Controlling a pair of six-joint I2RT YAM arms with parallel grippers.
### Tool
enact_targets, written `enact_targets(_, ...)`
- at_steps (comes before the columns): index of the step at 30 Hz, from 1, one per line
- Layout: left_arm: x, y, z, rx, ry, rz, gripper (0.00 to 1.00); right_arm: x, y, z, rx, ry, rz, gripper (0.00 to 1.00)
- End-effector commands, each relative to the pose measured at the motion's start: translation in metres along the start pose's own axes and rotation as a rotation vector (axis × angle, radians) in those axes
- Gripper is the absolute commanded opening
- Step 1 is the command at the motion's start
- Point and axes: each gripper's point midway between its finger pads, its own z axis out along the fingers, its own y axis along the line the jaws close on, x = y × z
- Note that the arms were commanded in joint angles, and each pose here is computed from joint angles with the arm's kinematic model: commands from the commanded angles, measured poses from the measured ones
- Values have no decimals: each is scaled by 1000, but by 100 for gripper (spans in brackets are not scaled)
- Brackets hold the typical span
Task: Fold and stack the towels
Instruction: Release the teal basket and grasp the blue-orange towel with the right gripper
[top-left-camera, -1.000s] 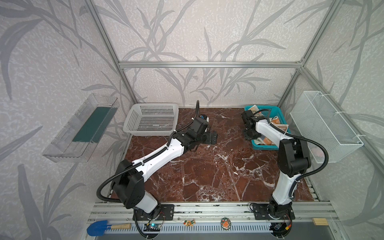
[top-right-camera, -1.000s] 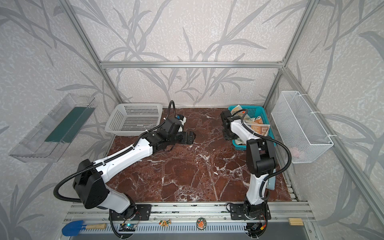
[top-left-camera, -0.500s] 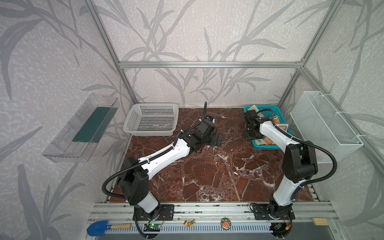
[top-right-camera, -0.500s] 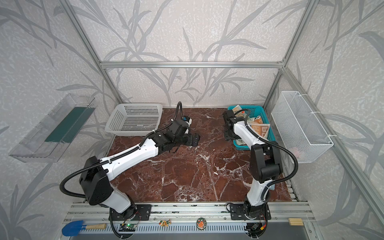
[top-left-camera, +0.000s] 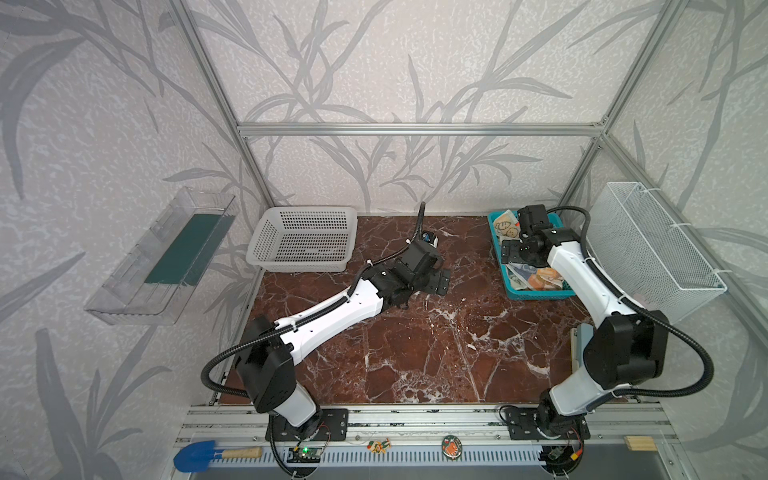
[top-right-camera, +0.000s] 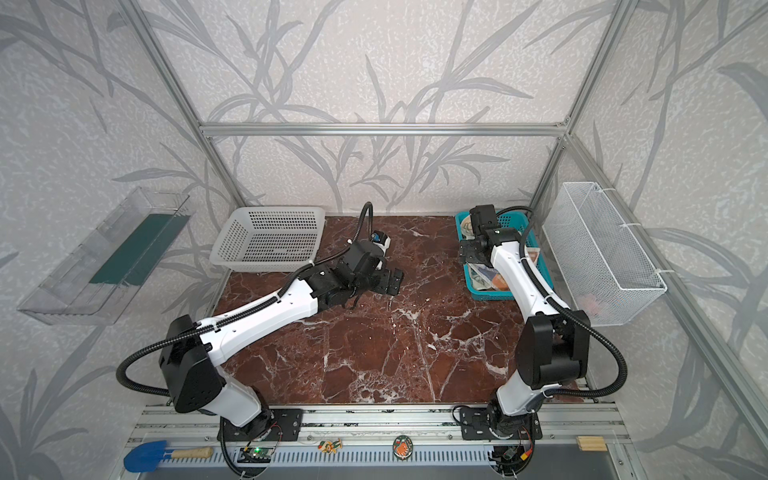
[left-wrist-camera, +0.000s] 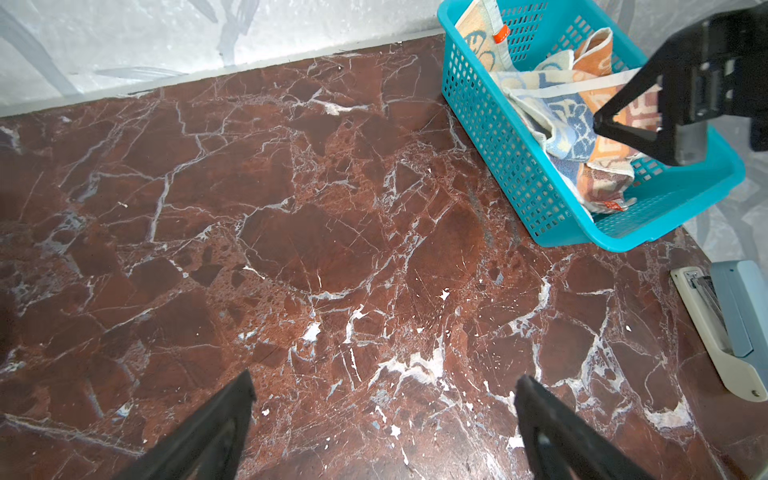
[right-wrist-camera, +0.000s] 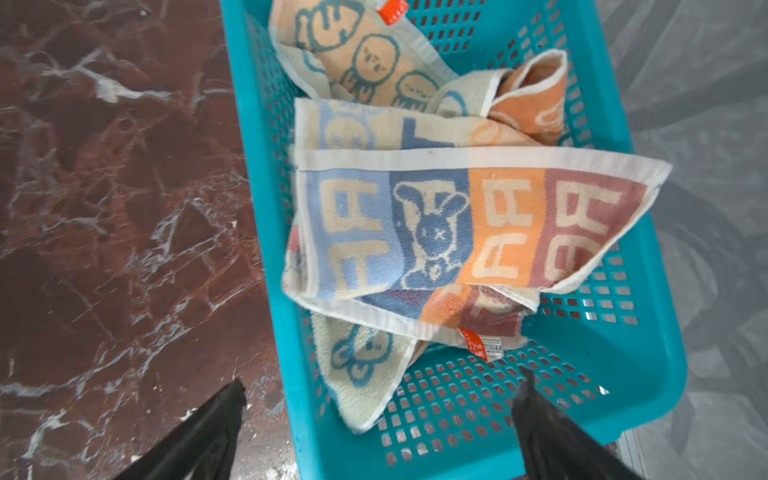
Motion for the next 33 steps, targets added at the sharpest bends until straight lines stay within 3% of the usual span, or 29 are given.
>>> enact_targets(1, -18, -4, -1, -16, -30, 28, 99, -2, 10, 23, -12, 39, 37, 100)
enact_targets(7, -29, -15, 10, 3, -18, 49, 99, -8, 13, 48, -23, 81, 64, 96)
enact_targets(12, -34, -20, 17, 5, -4, 71, 99, -10, 2, 53, -65, 107, 137, 85)
enact_targets(17, -35, -22, 24, 2, 2, 78, 99, -14, 2, 49, -135, 101, 154, 85)
enact_targets(22, -34, -23, 29, -3, 8, 78, 99, -19, -3, 50, -118, 79, 154, 85)
enact_targets(26, -34, -23, 29, -4, 11, 74, 99, -13, 5, 61, -140, 128, 151, 84)
enact_targets(31, -32, -19, 27, -16, 16, 82, 99, -7, 11, 75, -159, 169, 158, 65)
enact_targets(33, -30, -18, 26, -19, 19, 85, 99, -6, 13, 76, -171, 173, 163, 65)
